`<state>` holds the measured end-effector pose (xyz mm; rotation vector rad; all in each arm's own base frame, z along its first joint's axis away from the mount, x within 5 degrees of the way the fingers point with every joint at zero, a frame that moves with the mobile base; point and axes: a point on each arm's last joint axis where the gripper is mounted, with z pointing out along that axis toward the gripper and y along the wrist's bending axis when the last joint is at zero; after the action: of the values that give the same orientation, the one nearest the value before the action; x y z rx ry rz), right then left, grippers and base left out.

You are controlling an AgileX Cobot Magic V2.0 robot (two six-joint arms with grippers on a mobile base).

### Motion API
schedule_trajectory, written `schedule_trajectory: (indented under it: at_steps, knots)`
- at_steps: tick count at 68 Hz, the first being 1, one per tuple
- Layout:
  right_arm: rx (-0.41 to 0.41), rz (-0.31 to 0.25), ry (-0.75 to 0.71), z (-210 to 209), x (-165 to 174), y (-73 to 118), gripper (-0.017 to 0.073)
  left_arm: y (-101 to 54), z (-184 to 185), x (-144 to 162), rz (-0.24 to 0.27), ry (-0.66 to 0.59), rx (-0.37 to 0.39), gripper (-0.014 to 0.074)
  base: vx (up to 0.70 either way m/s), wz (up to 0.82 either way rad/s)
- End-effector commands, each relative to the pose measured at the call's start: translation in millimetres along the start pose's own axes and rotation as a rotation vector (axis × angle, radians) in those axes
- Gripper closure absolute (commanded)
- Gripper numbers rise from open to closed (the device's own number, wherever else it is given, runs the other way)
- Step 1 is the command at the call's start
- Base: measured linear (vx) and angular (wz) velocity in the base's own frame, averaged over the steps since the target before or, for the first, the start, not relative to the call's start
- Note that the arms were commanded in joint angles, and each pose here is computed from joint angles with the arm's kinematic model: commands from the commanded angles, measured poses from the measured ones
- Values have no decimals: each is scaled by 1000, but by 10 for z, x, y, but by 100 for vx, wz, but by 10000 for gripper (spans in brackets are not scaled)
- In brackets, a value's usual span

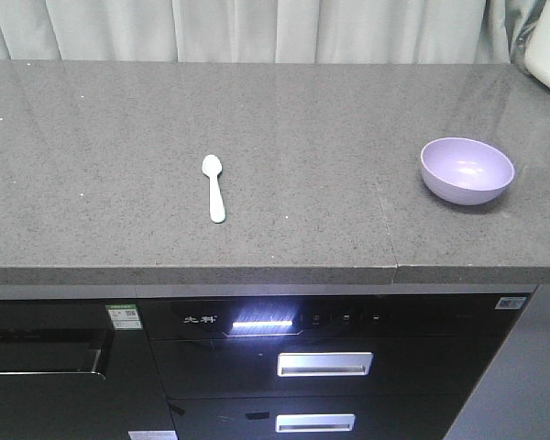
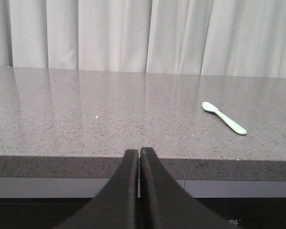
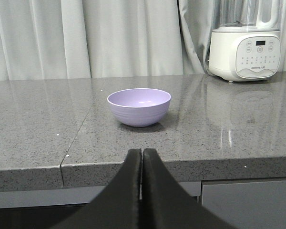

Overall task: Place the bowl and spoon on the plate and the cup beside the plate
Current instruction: 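Drive up to the counter edge and stop in front of the spoon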

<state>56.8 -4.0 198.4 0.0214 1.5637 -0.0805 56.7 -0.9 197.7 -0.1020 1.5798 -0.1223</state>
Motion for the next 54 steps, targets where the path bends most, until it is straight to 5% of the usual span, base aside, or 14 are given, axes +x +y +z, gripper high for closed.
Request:
schedule_trajectory:
  at_steps: [1,54]
  knots:
    - [-1,-9,-66,-5,-21,5,564,7,-1,29,-9,-57,5,599,4,-1]
    - [-1,-9,-66,-5,-21,5,564,7,-1,29,-9,-57,5,599,4,0]
